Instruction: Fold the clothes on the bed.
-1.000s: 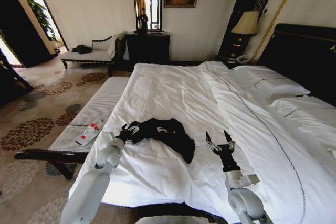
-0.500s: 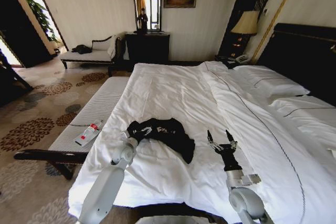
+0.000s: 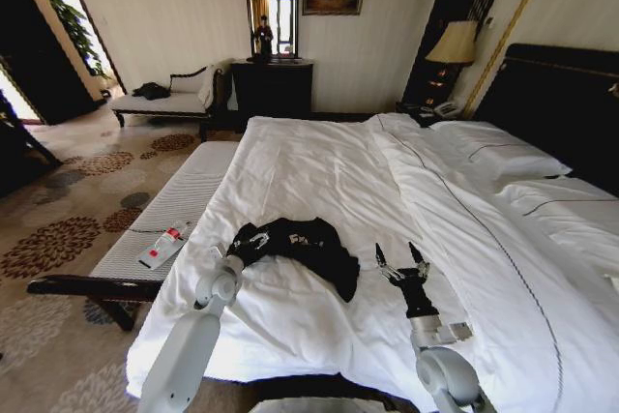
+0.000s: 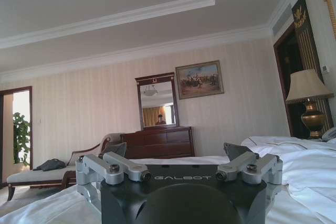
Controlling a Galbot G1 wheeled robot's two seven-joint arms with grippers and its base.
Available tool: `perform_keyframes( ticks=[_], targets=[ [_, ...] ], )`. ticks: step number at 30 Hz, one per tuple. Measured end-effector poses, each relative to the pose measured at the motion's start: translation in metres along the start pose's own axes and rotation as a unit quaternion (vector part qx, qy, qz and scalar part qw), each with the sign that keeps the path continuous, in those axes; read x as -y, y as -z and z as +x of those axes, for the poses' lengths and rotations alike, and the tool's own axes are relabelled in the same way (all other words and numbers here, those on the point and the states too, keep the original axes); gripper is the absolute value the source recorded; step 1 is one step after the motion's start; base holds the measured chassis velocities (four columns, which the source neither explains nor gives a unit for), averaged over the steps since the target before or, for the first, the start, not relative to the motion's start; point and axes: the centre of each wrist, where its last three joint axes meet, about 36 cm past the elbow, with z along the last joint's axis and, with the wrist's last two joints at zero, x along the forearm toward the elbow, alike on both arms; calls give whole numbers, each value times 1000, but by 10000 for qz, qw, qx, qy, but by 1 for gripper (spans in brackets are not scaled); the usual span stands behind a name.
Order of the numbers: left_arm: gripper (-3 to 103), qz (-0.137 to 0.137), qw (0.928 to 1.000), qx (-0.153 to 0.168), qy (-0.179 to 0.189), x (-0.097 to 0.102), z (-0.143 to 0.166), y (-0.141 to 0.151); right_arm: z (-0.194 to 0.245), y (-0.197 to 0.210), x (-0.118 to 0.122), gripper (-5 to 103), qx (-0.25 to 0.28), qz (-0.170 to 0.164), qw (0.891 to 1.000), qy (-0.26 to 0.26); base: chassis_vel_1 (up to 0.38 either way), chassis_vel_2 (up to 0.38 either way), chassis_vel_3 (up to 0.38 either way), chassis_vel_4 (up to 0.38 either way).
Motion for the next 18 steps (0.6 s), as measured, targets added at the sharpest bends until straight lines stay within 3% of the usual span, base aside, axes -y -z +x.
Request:
perform_keyframes(
  ticks=[11, 15, 17, 18],
  targets=[
    [102, 64, 9999, -99, 62, 4, -8, -9, 0, -3, 0, 100, -9, -4, 10000, 5, 0, 0, 0, 0],
    [88, 106, 9999, -100, 68, 8, -15, -9, 0, -3, -1, 100, -7, -8, 10000, 9, 0, 0, 0, 0],
    [88, 112, 9999, -91, 79, 8, -17, -7, 0, -3, -1, 100, -7, -8, 10000, 9, 0, 0, 0, 0],
    [83, 118, 9999, -86, 92, 8, -19, -6, 0, -3, -1, 100, -8, -8, 10000, 9, 0, 0, 0, 0]
  ],
)
